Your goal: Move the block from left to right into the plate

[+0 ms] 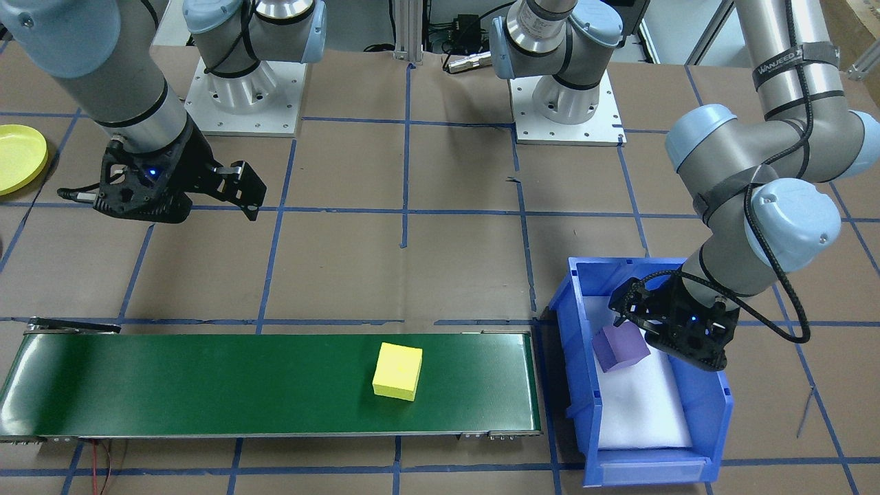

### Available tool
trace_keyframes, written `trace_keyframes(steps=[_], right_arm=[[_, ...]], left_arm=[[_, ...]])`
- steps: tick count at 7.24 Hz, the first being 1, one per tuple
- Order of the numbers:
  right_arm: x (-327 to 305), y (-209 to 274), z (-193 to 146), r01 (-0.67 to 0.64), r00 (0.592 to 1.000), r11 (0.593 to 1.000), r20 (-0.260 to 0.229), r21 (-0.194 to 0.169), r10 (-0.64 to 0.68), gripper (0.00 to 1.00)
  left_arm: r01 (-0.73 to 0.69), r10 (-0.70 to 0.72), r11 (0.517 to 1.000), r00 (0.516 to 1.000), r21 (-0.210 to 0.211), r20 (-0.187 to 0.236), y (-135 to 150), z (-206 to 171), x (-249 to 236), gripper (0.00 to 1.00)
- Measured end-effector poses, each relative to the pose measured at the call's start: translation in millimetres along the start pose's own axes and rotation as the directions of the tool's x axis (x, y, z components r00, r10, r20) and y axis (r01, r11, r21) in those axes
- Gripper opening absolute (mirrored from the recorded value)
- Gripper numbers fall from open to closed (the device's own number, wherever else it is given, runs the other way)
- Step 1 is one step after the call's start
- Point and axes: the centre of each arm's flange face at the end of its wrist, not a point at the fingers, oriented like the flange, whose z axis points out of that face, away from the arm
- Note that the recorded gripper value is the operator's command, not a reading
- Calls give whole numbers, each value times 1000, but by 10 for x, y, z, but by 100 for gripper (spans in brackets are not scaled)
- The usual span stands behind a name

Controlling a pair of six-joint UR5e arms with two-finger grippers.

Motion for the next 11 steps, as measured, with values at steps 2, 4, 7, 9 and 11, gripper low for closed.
trace_keyframes(steps=[2, 4, 7, 9, 11], right_arm=[[-66, -341, 293, -4, 998, 999, 62, 39, 1, 100], [-100, -546, 554, -2, 995, 999, 98, 37, -2, 100], [-185, -861, 900, -39, 982, 999, 186, 37, 31, 100], [-226, -1103, 977, -88, 973, 995, 217, 37, 78, 100], [-250, -1212, 1067, -104, 967, 994, 236, 27, 95, 100]], left_arm=[[-209, 209, 978, 978, 6, 8, 64, 181, 20, 100], [-376, 375, 927, 927, 9, 23, 112, 315, 45, 100], [-503, 503, 864, 864, -6, -12, 164, 556, 84, 100], [-526, 526, 850, 850, -13, -29, 131, 763, 50, 98], [-532, 531, 847, 847, -11, -29, 88, 943, 10, 76]])
